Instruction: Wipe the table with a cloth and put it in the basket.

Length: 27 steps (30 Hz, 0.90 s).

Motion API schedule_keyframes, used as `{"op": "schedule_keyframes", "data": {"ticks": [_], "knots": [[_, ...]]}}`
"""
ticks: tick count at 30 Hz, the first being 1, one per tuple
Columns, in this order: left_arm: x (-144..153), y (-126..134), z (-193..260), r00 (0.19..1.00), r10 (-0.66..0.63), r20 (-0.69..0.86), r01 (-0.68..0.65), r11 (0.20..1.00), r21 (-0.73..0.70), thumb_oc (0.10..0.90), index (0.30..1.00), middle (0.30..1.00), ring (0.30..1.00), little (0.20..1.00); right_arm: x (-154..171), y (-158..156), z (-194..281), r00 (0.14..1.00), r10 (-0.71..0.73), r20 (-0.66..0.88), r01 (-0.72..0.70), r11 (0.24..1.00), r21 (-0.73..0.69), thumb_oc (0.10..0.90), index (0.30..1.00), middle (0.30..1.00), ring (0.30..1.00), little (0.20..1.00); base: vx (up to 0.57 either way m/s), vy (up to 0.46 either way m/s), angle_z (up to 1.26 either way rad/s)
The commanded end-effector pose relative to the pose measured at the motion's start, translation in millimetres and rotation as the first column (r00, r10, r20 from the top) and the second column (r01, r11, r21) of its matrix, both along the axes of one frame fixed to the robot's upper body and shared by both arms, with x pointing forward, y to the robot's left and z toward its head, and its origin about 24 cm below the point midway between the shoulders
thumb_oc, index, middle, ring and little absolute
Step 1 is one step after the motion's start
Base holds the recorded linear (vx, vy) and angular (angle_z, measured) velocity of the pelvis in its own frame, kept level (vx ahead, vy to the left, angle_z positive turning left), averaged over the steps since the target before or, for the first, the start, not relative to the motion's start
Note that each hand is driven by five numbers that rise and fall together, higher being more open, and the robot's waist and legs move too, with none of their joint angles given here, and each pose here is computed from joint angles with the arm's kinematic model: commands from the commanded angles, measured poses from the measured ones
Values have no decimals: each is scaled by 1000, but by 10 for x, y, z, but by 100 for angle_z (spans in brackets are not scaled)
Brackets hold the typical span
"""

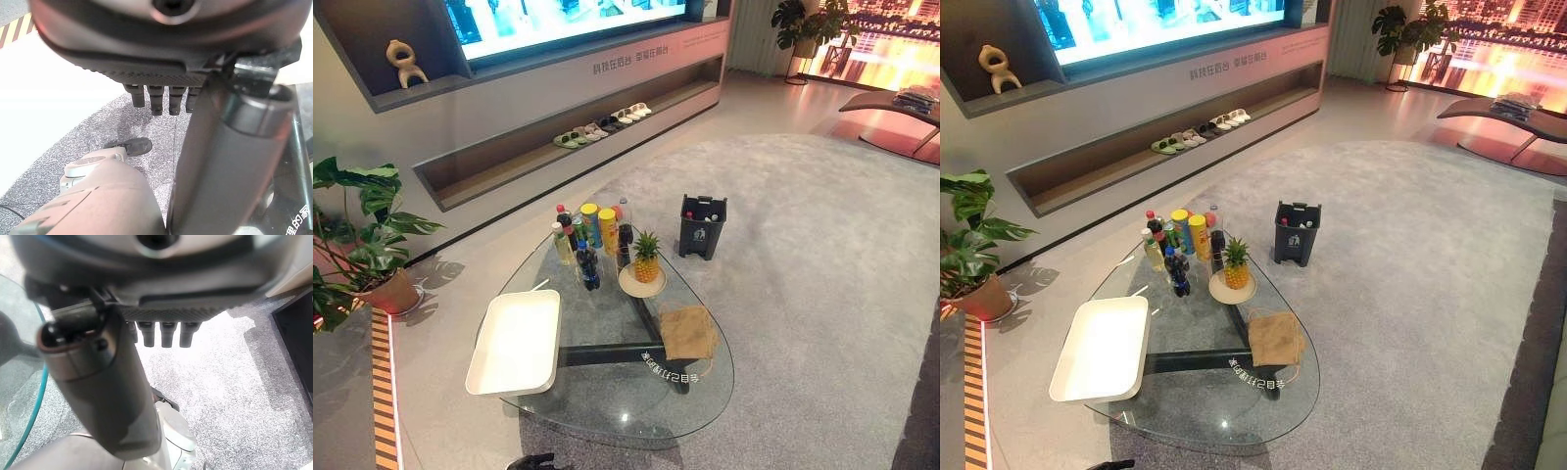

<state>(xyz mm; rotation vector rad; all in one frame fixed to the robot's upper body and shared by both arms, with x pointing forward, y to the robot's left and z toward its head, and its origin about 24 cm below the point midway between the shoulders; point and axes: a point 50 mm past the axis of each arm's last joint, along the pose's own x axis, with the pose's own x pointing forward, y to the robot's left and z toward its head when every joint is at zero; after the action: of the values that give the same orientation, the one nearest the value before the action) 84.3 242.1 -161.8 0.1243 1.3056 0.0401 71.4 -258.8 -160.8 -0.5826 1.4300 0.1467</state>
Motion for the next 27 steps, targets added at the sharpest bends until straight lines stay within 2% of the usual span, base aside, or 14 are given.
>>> {"op": "schedule_keyframes", "data": {"ticks": [1, 27], "knots": [[126, -3, 19, 996, -84, -11, 84, 996, 32, 800, 900, 900, 900, 900, 218, 10, 37, 999, 39, 30, -39, 999, -15, 800, 900, 900, 900, 900, 0, 0, 0], [149, 22, 31, 998, -70, 1, 70, 997, 33, 800, 900, 900, 900, 900, 208, 6, 35, 999, 36, 32, -35, 999, -18, 800, 900, 900, 900, 900, 0, 0, 0]]}}
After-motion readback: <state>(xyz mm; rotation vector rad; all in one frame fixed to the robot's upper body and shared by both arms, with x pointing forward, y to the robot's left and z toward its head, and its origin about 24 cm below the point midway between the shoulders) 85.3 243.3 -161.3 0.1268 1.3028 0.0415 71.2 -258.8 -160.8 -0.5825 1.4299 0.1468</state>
